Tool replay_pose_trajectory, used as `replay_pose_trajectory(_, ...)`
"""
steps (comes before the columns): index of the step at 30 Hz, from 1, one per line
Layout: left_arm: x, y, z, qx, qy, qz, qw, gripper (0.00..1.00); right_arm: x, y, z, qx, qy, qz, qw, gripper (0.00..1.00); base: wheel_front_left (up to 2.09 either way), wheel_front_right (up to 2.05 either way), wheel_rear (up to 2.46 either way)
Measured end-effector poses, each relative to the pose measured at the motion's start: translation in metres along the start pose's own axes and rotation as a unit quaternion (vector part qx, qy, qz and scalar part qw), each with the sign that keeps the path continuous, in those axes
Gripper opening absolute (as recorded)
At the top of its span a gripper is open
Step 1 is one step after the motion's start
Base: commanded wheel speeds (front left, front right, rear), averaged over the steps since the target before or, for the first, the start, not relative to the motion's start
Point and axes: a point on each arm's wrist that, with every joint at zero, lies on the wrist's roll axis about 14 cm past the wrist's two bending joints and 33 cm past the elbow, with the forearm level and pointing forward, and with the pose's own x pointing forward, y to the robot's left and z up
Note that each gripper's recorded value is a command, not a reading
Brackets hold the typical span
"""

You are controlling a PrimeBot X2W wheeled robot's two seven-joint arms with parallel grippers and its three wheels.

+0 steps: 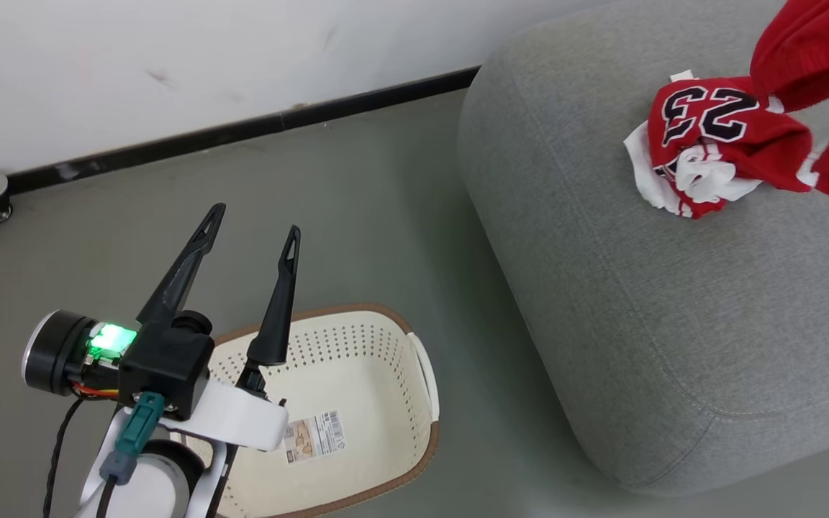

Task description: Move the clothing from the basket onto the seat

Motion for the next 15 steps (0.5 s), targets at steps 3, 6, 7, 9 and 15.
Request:
replay_pose_trajectory(3, -0.001, 0.004, -0.006, 0.004, 0.008, 0.001, 1.0, 1.0, 0.011, 0.003, -0.011, -0.002, 0.018, 0.0, 1.0, 0.0, 0.0, 0.0, 0.0)
replay_pose_trajectory(6, 0.001, 0.008, -0.009, 0.01, 0.014, 0.001, 1.0, 1.0, 0.021, 0.003, -0.017, -0.004, 0.028, -0.004, 1.0, 0.0, 0.0, 0.0, 0.0)
replay_pose_trajectory(7, 0.001, 0.01, -0.01, 0.011, 0.016, 0.001, 1.0, 1.0, 0.024, 0.003, -0.019, -0.007, 0.031, -0.006, 0.999, 0.0, 0.0, 0.0, 0.0)
replay_pose_trajectory(9, 0.001, 0.011, -0.011, 0.013, 0.019, 0.002, 1.0, 1.0, 0.027, 0.002, -0.022, -0.007, 0.034, -0.008, 0.999, 0.0, 0.0, 0.0, 0.0)
replay_pose_trajectory(15, 0.002, 0.015, -0.019, 0.016, 0.031, 0.0, 0.999, 1.0, 0.043, 0.002, -0.037, -0.022, 0.055, -0.014, 0.998, 0.0, 0.0, 0.0, 0.0)
